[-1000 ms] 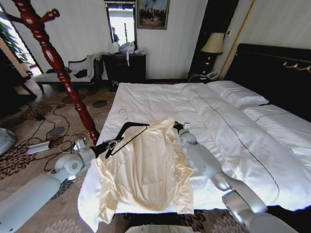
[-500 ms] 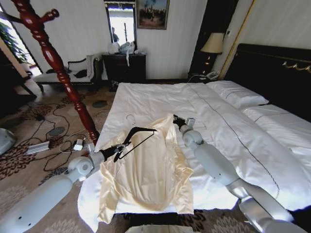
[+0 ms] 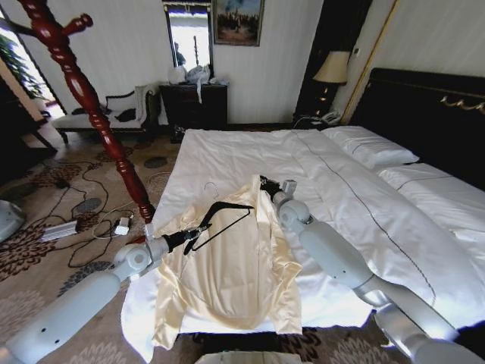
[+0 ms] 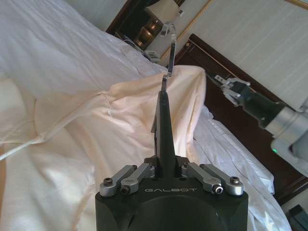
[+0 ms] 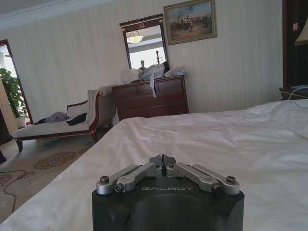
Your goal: Pick up the clothes from the bed and hang them on the clothes hanger.
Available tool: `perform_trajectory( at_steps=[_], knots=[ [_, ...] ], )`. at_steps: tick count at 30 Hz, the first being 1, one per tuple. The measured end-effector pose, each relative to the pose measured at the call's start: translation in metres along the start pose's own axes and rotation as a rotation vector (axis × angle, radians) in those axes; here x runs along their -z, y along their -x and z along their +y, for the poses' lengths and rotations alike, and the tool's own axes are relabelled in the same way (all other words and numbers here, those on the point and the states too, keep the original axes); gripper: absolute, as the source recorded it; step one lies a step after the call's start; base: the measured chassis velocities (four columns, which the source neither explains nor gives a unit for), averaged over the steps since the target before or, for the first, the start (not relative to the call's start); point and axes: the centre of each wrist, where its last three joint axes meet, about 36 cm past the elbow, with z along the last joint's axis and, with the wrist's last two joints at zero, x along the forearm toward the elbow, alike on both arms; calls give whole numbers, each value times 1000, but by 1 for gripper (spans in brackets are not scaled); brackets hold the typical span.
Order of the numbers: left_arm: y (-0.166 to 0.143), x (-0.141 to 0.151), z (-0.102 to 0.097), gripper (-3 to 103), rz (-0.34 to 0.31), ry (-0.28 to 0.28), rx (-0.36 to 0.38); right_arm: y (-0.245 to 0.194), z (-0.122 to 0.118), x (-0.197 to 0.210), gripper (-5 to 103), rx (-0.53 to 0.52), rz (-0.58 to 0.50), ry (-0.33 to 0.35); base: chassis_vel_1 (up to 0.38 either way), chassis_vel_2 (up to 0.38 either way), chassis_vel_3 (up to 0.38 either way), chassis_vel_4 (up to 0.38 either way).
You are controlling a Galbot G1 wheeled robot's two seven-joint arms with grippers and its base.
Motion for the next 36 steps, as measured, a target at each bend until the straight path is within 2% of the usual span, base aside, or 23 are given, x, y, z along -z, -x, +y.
perform_trajectory(
  at_steps=[4, 9, 23, 30, 36],
  knots=[
    [12, 4, 6, 18, 2, 7, -9, -10, 9, 8, 0, 18, -4, 12, 0, 0, 0, 0],
    [34, -1, 0, 18, 29, 10, -43, -18, 17, 15, 0, 30, -5, 34, 0, 0, 0, 0],
    [87, -7, -7, 18, 112, -7, -147, -43, 17, 26, 0, 34, 19, 61, 0, 0, 0, 0],
    [93, 1, -11, 18, 89, -8, -158, -50, 22, 25, 0, 45, 35, 57, 0, 0, 0, 0],
    [74, -8, -2, 18, 83, -19, -114, -49, 9, 6, -2, -16, 85, -11, 0, 0, 0, 0]
  ],
)
